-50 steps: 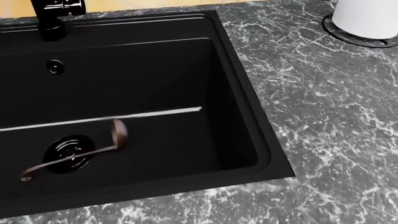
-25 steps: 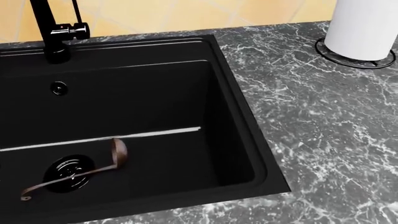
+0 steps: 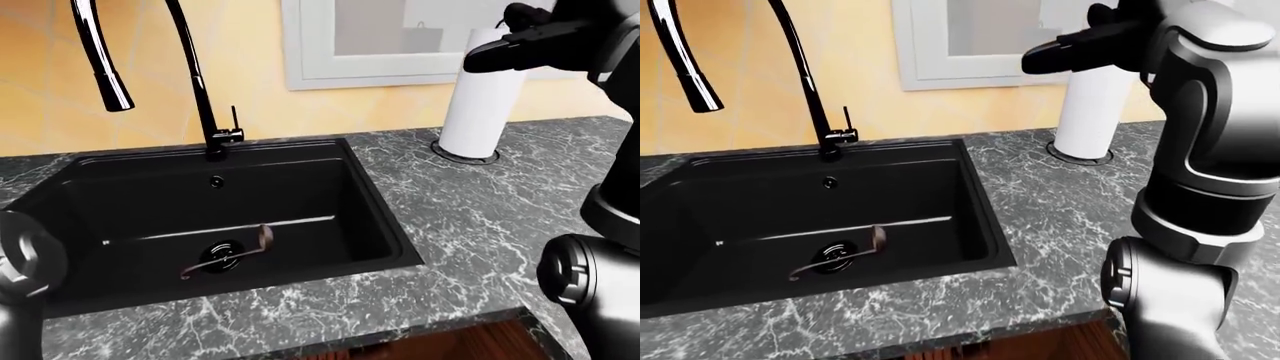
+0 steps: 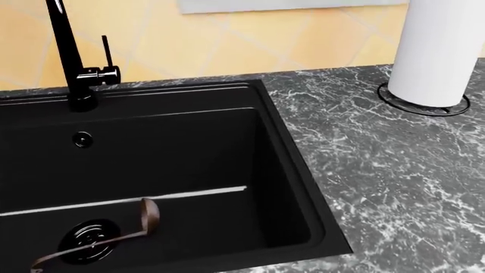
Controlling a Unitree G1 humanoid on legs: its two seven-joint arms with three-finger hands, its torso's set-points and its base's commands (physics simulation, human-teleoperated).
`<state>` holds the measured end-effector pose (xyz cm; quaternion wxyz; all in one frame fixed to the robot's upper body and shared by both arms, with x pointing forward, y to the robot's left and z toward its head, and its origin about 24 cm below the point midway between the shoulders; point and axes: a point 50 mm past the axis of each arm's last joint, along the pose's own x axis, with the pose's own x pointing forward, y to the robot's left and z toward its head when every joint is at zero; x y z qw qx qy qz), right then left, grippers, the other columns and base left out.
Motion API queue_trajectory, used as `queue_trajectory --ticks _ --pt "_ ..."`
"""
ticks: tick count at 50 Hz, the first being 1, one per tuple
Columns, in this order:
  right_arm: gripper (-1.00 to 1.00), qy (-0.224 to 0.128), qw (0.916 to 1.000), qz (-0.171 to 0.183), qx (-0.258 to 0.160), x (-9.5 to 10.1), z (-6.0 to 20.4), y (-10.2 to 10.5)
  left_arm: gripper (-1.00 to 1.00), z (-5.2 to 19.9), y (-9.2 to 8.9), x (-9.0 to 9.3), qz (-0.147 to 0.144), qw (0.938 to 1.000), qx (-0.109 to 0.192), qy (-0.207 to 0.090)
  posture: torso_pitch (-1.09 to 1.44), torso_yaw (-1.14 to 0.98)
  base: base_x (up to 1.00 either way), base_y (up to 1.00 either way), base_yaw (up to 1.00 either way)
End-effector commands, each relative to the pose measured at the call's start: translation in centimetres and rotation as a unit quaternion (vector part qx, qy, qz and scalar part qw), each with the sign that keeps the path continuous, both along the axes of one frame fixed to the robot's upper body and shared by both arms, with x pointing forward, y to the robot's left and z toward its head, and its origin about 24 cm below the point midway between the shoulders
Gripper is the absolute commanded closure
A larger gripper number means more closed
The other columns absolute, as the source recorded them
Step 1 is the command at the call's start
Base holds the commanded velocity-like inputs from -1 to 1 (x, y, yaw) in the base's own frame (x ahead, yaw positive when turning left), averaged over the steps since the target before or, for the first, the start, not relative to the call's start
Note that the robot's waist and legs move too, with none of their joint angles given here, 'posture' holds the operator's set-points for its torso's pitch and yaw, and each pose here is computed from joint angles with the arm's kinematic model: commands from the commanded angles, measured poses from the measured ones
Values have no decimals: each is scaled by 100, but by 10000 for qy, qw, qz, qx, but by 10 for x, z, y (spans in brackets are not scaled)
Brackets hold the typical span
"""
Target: Turn the sink spout to the right.
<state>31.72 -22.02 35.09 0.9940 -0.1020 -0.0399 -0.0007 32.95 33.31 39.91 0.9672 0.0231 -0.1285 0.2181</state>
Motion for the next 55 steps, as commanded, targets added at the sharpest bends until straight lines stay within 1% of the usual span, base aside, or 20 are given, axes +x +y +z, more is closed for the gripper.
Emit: queue_trajectory --ticks 1,31,36,37,38,39,40,41,44,45,47,53,54,55 --pt "-100 -379 9993 6 -63 -6 16 1 -100 17 -4 -7 -40 9992 138 -382 -43 0 0 0 0" --pt "-100 -390 9992 7 -62 -7 15 1 -100 17 -6 -7 -63 9992 149 -378 -62 0 0 0 0" --pt "-100 -398 9992 15 -67 -8 16 2 -100 15 -8 -5 -64 9992 198 -336 -65 0 0 0 0" --pt "-100 -403 9992 19 -69 -8 17 2 -100 16 -9 -4 -121 9990 131 -404 -65 0 0 0 0" --pt "-100 -401 9992 15 -71 -8 16 2 -100 15 -10 -4 -88 9990 190 -384 -65 0 0 0 0" --pt "-100 -402 9992 11 -71 -8 17 2 -100 15 -10 -3 -88 9989 200 -410 -65 0 0 0 0" --pt "-100 -406 9991 10 -69 -8 17 2 -100 12 -11 1 4 9991 304 -303 -65 0 0 0 0" --pt "-100 -407 9992 3 -66 -9 17 1 -100 11 -13 3 -7 9990 322 -305 -65 0 0 0 0" --pt "-100 -387 9992 -14 -54 -8 15 0 -100 9 -14 8 7 9994 253 -249 -65 0 0 0 0" --pt "-100 -386 9992 -14 -52 -9 15 0 -100 8 -16 11 53 9994 269 -202 -65 0 0 0 0" --pt "-100 -398 9992 -22 -48 -9 17 -1 -100 7 -21 16 -49 9996 241 -172 -65 0 0 0 0" --pt "-100 -398 9992 -24 -59 -9 18 -1 -100 4 -35 29 -224 9995 189 -75 -65 0 0 0 0" --pt "-100 -400 9992 -24 -61 -9 18 -1 -100 2 -37 32 -317 9995 72 -4 -65 0 0 0 0" --pt "-100 -400 9992 -27 -64 -9 19 -1 -100 0 -40 35 -322 9994 79 8 -65 0 0 0 0"
